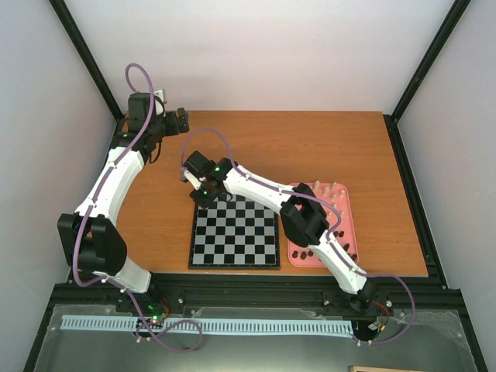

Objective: Set up the chess pieces on the board
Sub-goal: Place the chess piece on the chessboard.

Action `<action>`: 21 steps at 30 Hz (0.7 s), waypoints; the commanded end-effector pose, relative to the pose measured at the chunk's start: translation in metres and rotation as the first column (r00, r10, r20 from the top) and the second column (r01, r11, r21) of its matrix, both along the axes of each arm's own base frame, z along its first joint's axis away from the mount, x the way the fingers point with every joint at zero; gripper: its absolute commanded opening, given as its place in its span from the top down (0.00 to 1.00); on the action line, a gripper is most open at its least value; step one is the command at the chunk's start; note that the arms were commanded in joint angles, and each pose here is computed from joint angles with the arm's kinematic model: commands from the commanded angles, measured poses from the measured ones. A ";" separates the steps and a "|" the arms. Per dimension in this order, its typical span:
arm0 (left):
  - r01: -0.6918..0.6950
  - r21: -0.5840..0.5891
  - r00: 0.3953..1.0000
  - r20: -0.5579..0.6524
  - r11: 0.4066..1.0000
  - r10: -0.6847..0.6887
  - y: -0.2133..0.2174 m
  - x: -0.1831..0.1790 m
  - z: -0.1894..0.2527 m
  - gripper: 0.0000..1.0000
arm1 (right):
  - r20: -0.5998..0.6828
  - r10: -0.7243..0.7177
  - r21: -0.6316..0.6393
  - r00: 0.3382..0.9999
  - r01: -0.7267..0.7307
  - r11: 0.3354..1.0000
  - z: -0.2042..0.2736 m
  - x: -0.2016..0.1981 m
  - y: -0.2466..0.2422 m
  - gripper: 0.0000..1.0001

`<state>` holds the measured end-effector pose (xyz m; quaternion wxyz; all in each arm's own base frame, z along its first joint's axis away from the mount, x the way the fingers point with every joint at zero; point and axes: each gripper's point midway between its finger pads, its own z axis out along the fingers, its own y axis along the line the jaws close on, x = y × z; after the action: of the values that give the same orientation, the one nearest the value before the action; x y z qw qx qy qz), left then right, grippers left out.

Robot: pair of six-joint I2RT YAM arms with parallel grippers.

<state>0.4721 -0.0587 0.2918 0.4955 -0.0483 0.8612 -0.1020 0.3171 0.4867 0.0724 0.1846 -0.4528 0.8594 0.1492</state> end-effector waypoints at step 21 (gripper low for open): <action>0.008 0.008 0.999 0.044 1.000 -0.009 -0.001 -0.002 0.020 0.00 | -0.002 0.010 -0.016 1.000 -0.010 1.000 -0.008 -0.002 0.007 0.96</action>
<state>0.4721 -0.0587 0.2918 0.4956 -0.0482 0.8613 -0.1017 0.3193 0.4899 0.0690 0.1830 -0.4530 0.8599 0.1478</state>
